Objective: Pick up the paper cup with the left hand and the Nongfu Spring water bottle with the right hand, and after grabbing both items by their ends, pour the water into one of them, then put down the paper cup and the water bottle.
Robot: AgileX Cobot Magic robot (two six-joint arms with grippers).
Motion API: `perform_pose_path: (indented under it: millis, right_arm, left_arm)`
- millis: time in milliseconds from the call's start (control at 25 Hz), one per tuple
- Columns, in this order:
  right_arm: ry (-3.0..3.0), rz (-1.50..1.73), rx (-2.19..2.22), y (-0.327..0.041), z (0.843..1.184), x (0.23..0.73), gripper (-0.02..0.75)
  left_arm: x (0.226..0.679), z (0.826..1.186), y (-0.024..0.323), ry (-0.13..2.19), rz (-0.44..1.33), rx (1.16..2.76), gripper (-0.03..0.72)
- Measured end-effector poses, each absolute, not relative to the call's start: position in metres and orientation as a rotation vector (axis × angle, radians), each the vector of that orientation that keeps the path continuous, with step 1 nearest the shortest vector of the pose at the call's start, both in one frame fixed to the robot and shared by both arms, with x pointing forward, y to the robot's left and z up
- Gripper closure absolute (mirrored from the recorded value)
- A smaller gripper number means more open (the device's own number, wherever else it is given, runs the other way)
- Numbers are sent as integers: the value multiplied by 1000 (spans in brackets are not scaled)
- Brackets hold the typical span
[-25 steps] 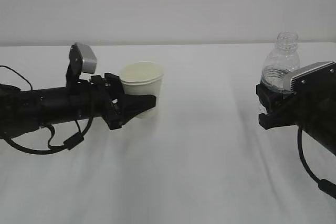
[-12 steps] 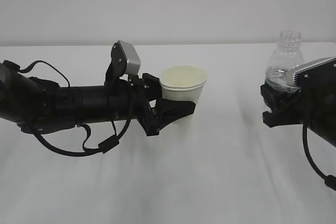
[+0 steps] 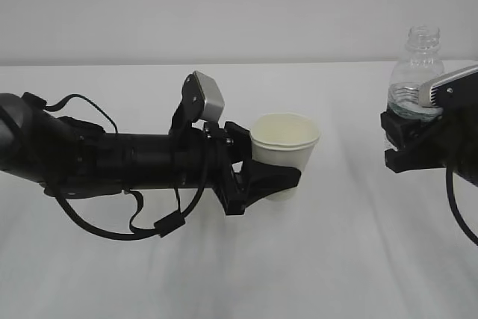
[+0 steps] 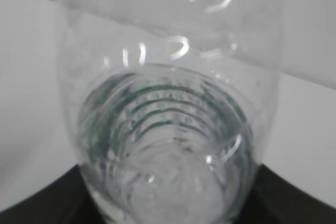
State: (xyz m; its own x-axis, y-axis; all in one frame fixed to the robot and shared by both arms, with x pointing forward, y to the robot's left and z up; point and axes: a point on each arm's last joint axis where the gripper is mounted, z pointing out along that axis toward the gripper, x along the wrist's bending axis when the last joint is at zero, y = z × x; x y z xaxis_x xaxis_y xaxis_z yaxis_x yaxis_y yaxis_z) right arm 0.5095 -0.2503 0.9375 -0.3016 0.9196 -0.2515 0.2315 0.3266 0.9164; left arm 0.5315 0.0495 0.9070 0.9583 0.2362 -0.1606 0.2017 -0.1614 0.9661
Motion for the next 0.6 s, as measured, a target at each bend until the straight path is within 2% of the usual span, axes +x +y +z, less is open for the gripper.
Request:
perform_pose_path:
  millis: [600]
  right_arm:
    - [1865,835,823,-253,956,497,324]
  left_arm:
    - [530,907,48,349,7,1741,214]
